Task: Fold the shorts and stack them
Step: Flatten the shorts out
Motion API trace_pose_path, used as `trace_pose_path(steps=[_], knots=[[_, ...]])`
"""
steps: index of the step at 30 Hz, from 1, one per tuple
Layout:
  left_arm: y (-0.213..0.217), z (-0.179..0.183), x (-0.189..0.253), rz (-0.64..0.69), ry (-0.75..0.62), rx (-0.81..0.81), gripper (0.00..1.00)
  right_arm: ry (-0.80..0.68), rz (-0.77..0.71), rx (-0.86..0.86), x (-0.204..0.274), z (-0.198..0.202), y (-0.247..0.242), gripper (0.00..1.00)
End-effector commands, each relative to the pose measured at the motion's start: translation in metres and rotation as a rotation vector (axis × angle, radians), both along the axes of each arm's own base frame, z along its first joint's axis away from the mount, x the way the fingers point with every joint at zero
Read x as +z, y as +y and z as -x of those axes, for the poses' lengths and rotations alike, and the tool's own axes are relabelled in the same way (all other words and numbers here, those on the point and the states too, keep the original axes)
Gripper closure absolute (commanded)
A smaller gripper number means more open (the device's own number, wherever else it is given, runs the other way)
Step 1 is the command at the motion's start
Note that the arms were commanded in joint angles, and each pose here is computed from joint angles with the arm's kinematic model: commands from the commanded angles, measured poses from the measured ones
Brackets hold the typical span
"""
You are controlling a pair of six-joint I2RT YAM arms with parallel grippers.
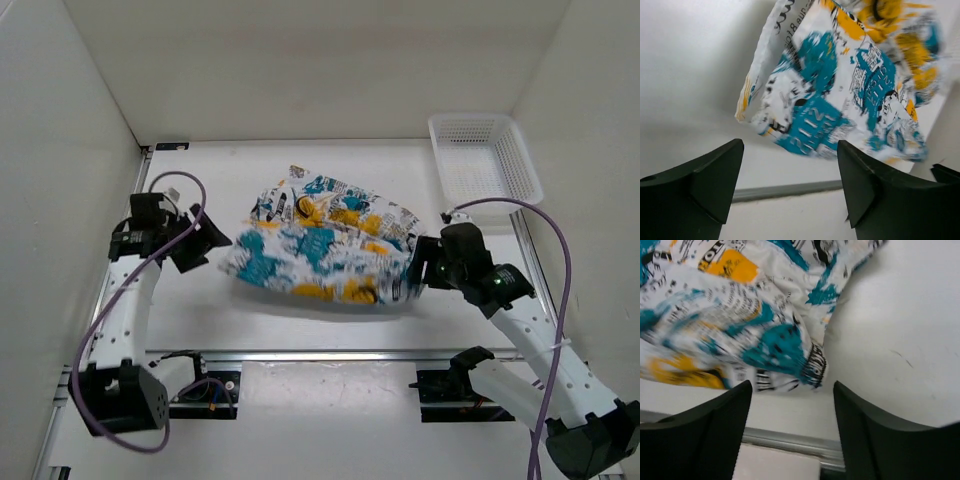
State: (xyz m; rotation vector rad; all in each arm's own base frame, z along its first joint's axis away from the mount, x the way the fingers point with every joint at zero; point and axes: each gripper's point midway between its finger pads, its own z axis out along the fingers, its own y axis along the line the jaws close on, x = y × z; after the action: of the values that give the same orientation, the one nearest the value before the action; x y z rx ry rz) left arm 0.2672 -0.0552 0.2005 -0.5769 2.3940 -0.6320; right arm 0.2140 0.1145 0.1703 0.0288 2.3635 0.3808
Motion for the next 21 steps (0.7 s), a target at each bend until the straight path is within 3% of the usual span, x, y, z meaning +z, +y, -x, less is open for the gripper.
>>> trace_pose_path(steps=[1, 4, 5, 6, 9, 11, 13, 14, 16, 17, 18, 21], knots=[[0.006, -0.001, -0.037, -0.032, 0.079, -0.024, 0.12, -0.014, 0.056, -0.211, 0.001, -0.005, -0.031, 0.29], [0.017, -0.004, -0.032, -0.095, 0.050, 0.010, 0.25, -0.068, 0.052, -0.280, 0.016, -0.004, -0.043, 0.55], [0.021, -0.004, -0.030, -0.109, 0.046, 0.036, 0.43, -0.098, 0.035, -0.299, 0.023, -0.003, -0.047, 0.75], [0.026, -0.006, -0.027, -0.123, 0.038, 0.056, 0.54, -0.104, 0.031, -0.312, 0.025, -0.001, -0.049, 0.82], [0.031, -0.012, -0.033, -0.123, 0.063, 0.102, 0.76, -0.070, -0.016, -0.306, 0.017, 0.007, -0.043, 0.96], [0.030, -0.016, -0.040, -0.114, 0.085, 0.095, 0.77, 0.023, -0.054, -0.297, -0.001, 0.013, -0.031, 0.97], [0.024, -0.020, -0.053, -0.112, 0.127, 0.071, 0.59, 0.129, -0.114, -0.299, -0.022, 0.023, -0.017, 0.91], [0.021, -0.018, -0.061, -0.112, 0.152, 0.060, 0.44, 0.199, -0.166, -0.265, -0.030, 0.032, -0.004, 0.70], [0.011, -0.017, -0.076, -0.112, 0.199, 0.022, 0.21, 0.284, -0.239, -0.277, -0.046, 0.040, 0.009, 0.44], [0.008, -0.019, -0.081, -0.113, 0.211, 0.008, 0.19, 0.312, -0.265, -0.284, -0.051, 0.043, 0.013, 0.32], [-0.003, -0.019, -0.093, -0.117, 0.245, -0.031, 0.19, 0.335, -0.300, -0.278, -0.053, 0.047, 0.019, 0.26], [-0.017, -0.014, -0.116, -0.149, 0.319, -0.076, 0.21, 0.390, -0.343, -0.345, -0.065, 0.053, 0.020, 0.26]])
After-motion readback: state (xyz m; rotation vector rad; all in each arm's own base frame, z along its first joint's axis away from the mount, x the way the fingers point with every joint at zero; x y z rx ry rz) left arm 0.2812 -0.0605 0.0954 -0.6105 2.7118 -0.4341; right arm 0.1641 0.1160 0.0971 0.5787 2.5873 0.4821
